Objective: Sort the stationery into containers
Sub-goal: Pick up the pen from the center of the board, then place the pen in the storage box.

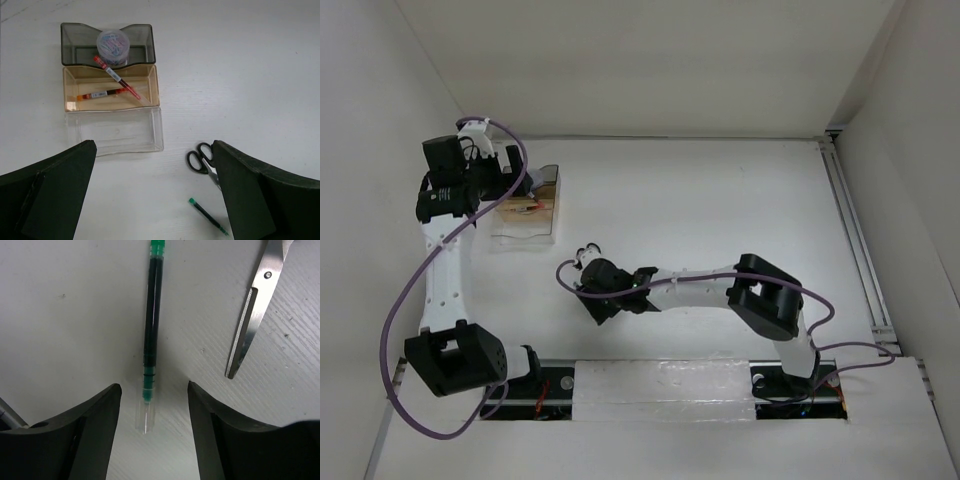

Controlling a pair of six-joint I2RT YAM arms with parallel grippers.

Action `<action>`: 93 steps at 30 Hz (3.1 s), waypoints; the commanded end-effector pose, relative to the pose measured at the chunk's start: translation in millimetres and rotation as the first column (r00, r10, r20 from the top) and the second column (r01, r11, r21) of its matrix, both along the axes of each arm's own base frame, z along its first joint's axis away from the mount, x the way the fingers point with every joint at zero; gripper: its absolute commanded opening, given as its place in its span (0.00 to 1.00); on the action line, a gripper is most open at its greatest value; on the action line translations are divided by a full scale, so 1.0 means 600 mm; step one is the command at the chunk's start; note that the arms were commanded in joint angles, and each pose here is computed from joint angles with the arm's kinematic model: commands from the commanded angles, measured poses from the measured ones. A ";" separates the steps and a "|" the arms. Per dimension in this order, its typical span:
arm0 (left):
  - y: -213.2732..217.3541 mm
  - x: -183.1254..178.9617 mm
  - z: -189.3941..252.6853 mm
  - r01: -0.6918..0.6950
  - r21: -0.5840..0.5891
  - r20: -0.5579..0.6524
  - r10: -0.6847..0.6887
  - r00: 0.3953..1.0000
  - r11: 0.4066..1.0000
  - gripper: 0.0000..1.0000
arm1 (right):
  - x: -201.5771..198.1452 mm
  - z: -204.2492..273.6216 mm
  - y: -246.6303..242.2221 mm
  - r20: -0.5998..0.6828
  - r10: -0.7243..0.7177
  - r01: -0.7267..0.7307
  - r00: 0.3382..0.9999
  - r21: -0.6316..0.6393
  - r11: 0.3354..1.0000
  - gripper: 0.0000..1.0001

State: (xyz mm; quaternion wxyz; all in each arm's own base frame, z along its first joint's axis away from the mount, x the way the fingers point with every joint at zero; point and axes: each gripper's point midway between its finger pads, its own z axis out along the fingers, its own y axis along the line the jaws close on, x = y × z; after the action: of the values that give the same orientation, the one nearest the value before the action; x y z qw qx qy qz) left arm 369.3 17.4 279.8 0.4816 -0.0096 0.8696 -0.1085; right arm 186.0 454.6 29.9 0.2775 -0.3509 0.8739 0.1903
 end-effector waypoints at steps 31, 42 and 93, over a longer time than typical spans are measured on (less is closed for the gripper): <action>-0.172 -0.083 -0.084 0.543 -0.359 -0.069 -0.602 0.796 0.759 1.00 | 0.103 0.225 0.029 0.115 -0.421 0.351 0.900 0.381 0.855 0.00; -0.184 -0.094 -0.113 0.552 -0.448 -0.090 -0.650 0.755 0.703 1.00 | 0.134 0.352 0.083 0.080 -0.404 0.261 0.911 0.647 0.716 0.00; 0.016 0.230 -0.052 -0.056 -0.224 0.163 0.094 0.982 0.973 0.00 | 0.055 0.248 -0.050 0.063 -0.340 0.241 0.938 0.586 0.774 0.99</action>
State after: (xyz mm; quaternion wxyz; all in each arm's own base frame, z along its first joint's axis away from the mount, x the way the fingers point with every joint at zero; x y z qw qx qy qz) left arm 476.1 11.8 194.4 0.4733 -0.0765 0.8523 -0.2091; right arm 223.8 428.5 169.9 0.4612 -0.1240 0.8026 0.3573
